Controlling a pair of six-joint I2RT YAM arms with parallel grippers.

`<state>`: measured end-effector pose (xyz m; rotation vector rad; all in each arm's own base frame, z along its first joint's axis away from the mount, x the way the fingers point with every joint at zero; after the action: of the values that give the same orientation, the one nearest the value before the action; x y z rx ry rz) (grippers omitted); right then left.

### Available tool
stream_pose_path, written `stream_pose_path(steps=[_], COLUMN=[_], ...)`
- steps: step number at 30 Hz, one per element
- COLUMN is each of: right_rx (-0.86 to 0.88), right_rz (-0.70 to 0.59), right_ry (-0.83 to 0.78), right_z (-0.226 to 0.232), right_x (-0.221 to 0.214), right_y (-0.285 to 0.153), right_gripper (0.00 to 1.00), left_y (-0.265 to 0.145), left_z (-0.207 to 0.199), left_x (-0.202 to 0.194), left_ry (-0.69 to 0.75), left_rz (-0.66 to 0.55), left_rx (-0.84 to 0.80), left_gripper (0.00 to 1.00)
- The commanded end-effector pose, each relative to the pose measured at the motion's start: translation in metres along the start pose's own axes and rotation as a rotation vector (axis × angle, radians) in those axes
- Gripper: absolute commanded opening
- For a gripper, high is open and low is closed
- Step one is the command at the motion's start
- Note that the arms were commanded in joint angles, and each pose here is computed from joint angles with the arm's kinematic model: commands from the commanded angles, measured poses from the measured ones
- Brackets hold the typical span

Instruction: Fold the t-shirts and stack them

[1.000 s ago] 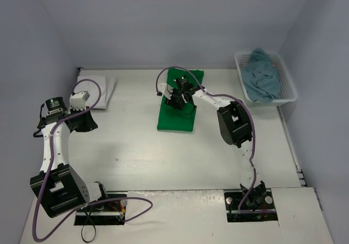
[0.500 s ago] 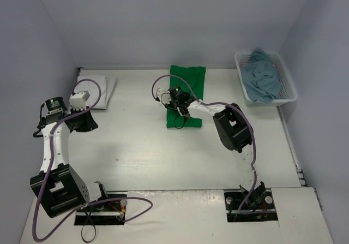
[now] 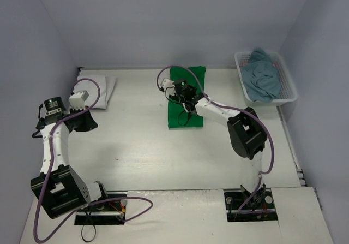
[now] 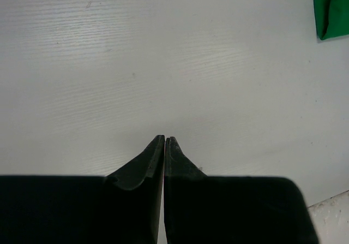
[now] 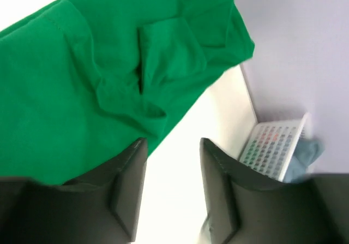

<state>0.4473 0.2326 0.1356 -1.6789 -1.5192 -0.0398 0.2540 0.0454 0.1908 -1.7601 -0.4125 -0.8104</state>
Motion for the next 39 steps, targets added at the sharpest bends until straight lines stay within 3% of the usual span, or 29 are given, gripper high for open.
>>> stream_pose_path(steps=[1,3,7,14,39], right_rx=[-0.018,0.109,0.272,0.513,0.614], right_rz=[-0.089,-0.069,-0.021,0.006,0.02], right_ry=[0.087,0.073,0.035,0.028,-0.059], right_z=[-0.033,-0.018,0.008,0.046,0.089], right_x=[0.025,0.018,-0.008,-0.039,-0.067], right_y=[-0.045,-0.054,-0.067,-0.087,-0.054], right_gripper=[0.37,0.36,0.56,0.62,0.67], left_y=[-0.012,-0.012,-0.013,-0.014,-0.014], left_z=[-0.003,-0.003,-0.005,-0.006,-0.004], left_x=[0.016,0.016,0.016,0.017,0.015], left_ry=[0.043,0.044,0.045,0.052,0.046], left_rz=[-0.073,-0.076,-0.082,-0.089,-0.077], left_rx=[0.003,0.0,-0.006,-0.007,-0.001], left_gripper=[0.0,0.0,0.0,0.0,0.0])
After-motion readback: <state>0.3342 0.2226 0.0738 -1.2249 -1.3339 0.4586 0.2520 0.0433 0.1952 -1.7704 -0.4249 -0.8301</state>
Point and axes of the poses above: each gripper's point midway between its finger pads, its own y axis out along the fingers, its own z axis along the line the jaws close on, x = y × z, the point moved 5 cm from there along -y, back along the fingers, and after that the axes turned 11 degrees about y, right-handed, at the moved point
